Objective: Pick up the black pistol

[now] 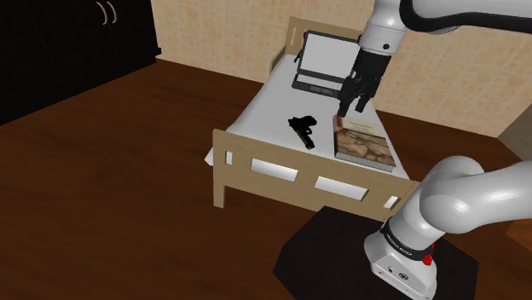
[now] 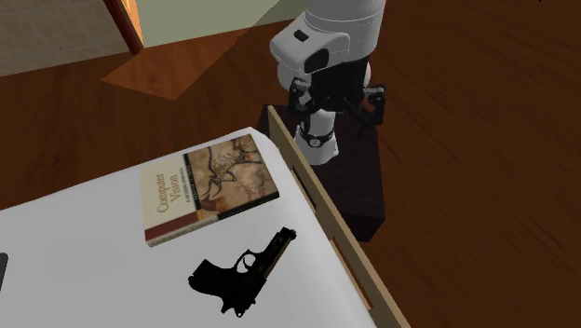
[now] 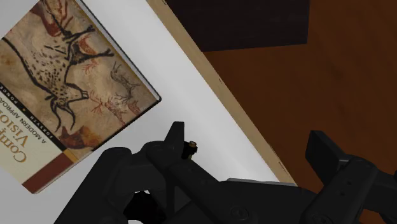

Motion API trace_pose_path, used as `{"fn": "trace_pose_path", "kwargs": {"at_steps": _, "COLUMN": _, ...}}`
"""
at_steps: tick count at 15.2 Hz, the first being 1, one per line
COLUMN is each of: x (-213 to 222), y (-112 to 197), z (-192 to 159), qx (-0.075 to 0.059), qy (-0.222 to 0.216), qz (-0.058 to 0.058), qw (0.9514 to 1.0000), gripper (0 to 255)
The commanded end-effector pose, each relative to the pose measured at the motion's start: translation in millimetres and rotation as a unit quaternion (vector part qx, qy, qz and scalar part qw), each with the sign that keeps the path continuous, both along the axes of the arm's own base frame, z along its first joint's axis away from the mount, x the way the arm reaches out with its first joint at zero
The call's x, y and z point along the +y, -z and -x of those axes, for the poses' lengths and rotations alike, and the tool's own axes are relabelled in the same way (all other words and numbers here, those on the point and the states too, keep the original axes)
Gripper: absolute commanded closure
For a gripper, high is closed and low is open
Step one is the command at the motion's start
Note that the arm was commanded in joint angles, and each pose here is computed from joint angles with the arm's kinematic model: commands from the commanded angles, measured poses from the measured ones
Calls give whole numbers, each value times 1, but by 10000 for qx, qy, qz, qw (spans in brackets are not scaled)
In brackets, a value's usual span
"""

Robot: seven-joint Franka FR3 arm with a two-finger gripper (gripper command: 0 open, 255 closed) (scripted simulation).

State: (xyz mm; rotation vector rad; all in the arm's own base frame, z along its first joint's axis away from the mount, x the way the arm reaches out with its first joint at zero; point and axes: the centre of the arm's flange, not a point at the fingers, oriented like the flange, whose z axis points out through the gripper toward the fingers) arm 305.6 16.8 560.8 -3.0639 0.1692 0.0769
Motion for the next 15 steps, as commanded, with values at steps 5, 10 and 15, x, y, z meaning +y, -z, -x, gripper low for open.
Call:
{"fn": "trace_pose_path", "kwargs": {"at_steps": 5, "x": -12, "y": 36, "z": -34, "qx": -19, "qy": 354, "qz": 65, "qw": 9994, "gripper": 0}}
{"fn": "trace_pose_path", "kwargs": {"at_steps": 10, "x": -32, "y": 81, "z": -76, "qx": -43, "qy": 796, "qz": 145, "qw": 9967, "gripper": 0}}
{"fn": "trace_pose_path", "kwargs": {"at_steps": 15, "x": -55, "y": 125, "z": -117, "qx": -67, "qy": 1236, "qz": 226, "qw": 9921, "gripper": 0}}
